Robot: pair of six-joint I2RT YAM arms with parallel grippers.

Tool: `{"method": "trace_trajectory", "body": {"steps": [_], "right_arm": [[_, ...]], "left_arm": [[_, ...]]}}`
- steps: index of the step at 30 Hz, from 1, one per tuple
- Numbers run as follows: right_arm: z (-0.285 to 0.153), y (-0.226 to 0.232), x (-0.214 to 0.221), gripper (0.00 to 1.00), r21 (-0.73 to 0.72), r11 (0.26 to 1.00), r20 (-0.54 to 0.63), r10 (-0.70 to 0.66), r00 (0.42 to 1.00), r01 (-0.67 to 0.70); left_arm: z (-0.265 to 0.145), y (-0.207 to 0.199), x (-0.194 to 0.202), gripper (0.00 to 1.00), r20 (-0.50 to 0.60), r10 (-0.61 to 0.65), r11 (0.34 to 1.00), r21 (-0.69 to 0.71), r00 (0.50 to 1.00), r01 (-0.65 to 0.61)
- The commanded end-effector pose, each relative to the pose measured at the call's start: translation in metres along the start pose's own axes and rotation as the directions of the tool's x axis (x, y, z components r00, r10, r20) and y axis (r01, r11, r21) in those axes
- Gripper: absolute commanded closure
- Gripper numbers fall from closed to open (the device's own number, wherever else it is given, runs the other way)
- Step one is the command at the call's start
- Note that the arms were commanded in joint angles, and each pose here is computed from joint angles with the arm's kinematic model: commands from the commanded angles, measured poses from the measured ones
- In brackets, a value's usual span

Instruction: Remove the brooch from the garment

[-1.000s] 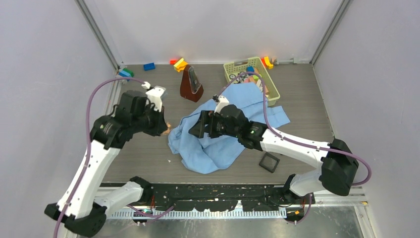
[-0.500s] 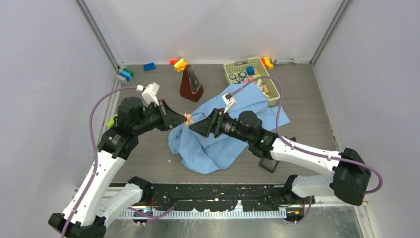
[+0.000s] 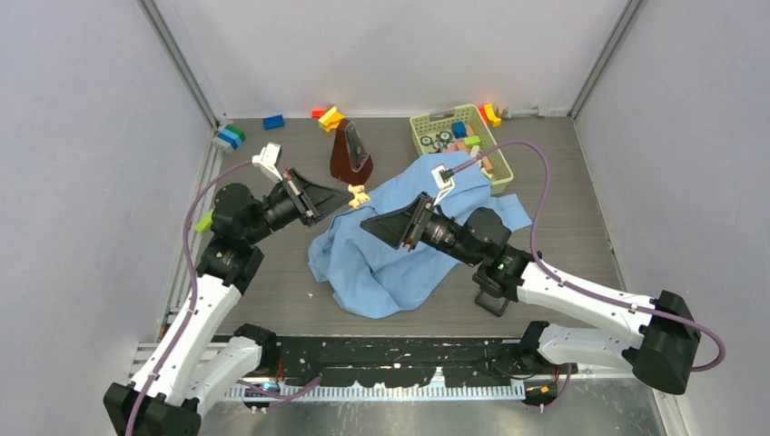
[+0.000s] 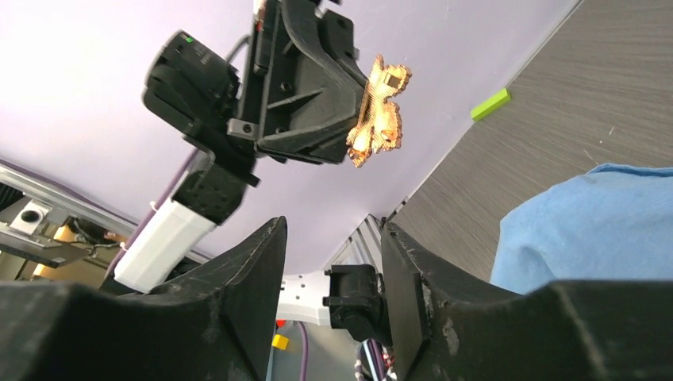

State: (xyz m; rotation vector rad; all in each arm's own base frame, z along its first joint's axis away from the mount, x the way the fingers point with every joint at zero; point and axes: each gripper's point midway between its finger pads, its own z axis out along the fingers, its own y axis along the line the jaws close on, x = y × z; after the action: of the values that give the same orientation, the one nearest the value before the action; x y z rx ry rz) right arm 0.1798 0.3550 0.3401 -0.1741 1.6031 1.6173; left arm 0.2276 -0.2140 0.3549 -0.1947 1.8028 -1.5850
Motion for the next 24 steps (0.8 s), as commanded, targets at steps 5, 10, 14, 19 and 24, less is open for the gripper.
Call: {"method": "trace_trajectory", "body": {"steps": [5, 10, 14, 19, 24], "right_arm": [[-0.007, 0.025, -0.047, 0.48, 0.010, 1.000, 0.162, -0.024, 0.987, 0.023], [-0.004, 0.013, -0.054, 0.51, 0.089, 0.996, 0.184, -0.026, 0.983, 0.009], [0.000, 0.018, -0.055, 0.52, 0.064, 0.998, 0.186, -0.011, 0.982, -0.001], [0.005, 0.030, -0.055, 0.51, -0.012, 1.000, 0.177, 0.020, 0.984, -0.018], [0.010, 0.039, -0.053, 0.51, -0.069, 0.997, 0.162, 0.029, 0.986, -0.018]], "left_arm": [[-0.004, -0.038, -0.005, 1.00, 0.000, -0.069, 0.976, 0.205, 0.998, 0.067], [-0.006, -0.039, -0.002, 1.00, -0.013, -0.078, 0.973, 0.215, 0.997, 0.079], [-0.007, -0.040, 0.002, 1.00, -0.029, -0.086, 0.969, 0.230, 0.996, 0.090], [-0.009, -0.040, 0.004, 1.00, -0.037, -0.102, 0.962, 0.249, 0.994, 0.108], [-0.010, -0.041, 0.005, 1.00, -0.045, -0.103, 0.960, 0.258, 0.994, 0.111]]}}
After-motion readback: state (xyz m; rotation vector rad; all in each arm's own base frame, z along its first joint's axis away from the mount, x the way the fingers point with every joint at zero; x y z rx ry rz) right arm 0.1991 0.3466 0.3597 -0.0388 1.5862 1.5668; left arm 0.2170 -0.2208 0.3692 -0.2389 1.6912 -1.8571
